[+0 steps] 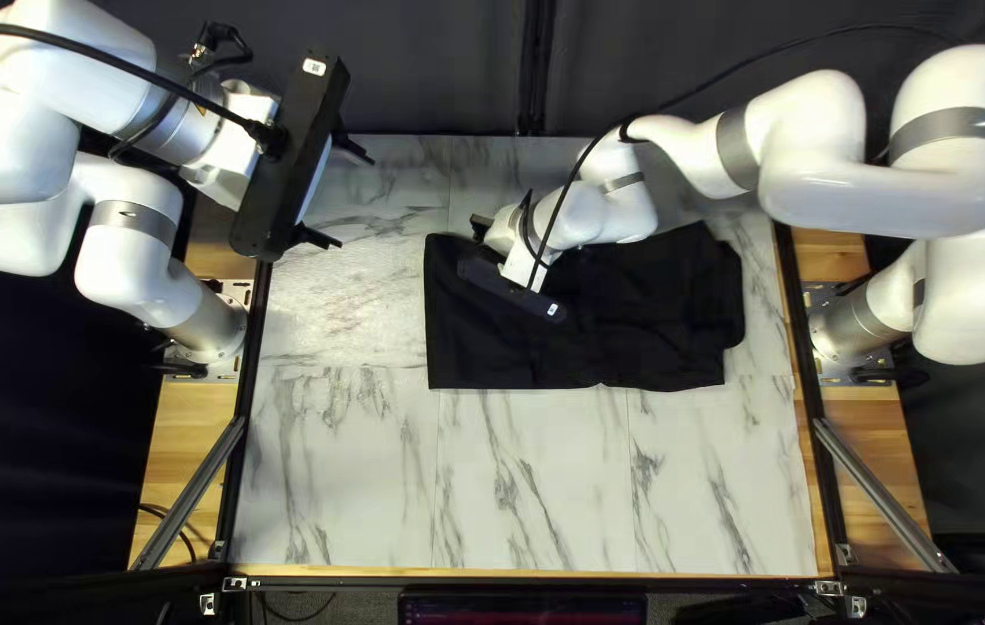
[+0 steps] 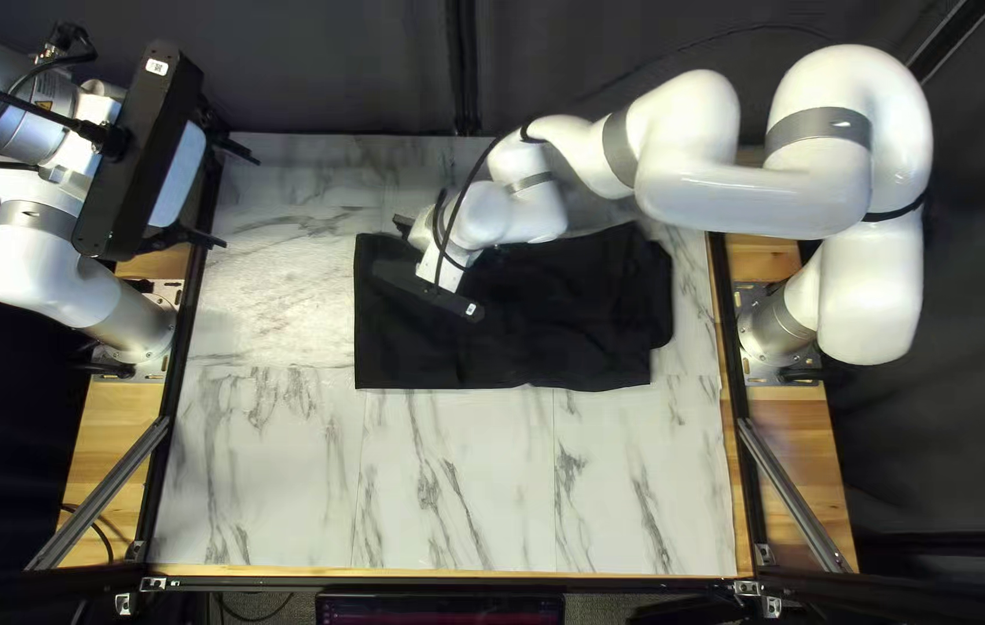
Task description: Fold t-shirt
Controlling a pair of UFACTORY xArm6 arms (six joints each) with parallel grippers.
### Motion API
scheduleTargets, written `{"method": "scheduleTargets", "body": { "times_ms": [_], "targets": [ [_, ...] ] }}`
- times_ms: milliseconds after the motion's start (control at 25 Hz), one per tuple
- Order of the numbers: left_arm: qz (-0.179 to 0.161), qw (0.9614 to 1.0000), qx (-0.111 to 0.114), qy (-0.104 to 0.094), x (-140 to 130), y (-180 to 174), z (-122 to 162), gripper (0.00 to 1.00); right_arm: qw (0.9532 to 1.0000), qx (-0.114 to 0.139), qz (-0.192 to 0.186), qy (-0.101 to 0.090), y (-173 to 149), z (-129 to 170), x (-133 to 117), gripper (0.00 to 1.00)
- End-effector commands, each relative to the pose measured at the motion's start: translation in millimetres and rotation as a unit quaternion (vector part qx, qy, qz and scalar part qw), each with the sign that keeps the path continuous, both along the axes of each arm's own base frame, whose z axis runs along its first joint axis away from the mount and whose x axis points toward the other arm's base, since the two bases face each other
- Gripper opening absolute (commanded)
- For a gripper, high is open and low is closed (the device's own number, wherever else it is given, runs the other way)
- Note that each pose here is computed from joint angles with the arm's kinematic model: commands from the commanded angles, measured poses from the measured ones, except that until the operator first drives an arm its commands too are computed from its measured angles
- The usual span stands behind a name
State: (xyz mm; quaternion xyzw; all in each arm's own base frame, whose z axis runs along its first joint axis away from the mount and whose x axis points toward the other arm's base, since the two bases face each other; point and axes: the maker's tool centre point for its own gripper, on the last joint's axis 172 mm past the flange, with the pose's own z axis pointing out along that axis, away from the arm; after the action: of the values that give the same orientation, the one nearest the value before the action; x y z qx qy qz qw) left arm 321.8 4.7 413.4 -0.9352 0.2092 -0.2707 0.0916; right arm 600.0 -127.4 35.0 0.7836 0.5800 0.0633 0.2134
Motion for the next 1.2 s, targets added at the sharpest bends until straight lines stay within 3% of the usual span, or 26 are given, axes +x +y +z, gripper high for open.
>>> {"method": "scheduleTargets", "body": {
  "times_ms": [40, 160, 240, 280, 320, 720, 1200],
  "targets": [
    [0.0, 1.0, 0.0, 0.0, 0, 0, 0, 1.0, 1.0, -0.001, 0.002, 0.003, 1, -2, 1, 1.0],
    [0.0, 1.0, 0.0, 0.0, 0, 0, 0, 1.0, 1.0, -0.001, 0.003, 0.004, 3, -1, -2, 1.0],
    [0.0, 1.0, 0.0, 0.0, 0, 0, 0, 1.0, 1.0, -0.001, 0.003, 0.004, 3, -1, -2, 0.79],
    [0.0, 1.0, 0.0, 0.0, 0, 0, 0, 1.0, 1.0, -0.001, 0.005, 0.003, 3, -2, -1, 0.47],
    [0.0, 1.0, 0.0, 0.0, 0, 0, 0, 1.0, 1.0, -0.001, 0.005, 0.002, 3, -3, -1, 0.01],
    [0.0, 1.0, 0.0, 0.0, 0, 0, 0, 1.0, 0.9999, -0.005, 0.009, -0.004, 4, -1, -1, 0.0],
    [0.0, 1.0, 0.0, 0.0, 0, 0, 0, 1.0, 0.9998, -0.022, -0.004, -0.001, 32, 24, -13, 0.0]
  ]
}}
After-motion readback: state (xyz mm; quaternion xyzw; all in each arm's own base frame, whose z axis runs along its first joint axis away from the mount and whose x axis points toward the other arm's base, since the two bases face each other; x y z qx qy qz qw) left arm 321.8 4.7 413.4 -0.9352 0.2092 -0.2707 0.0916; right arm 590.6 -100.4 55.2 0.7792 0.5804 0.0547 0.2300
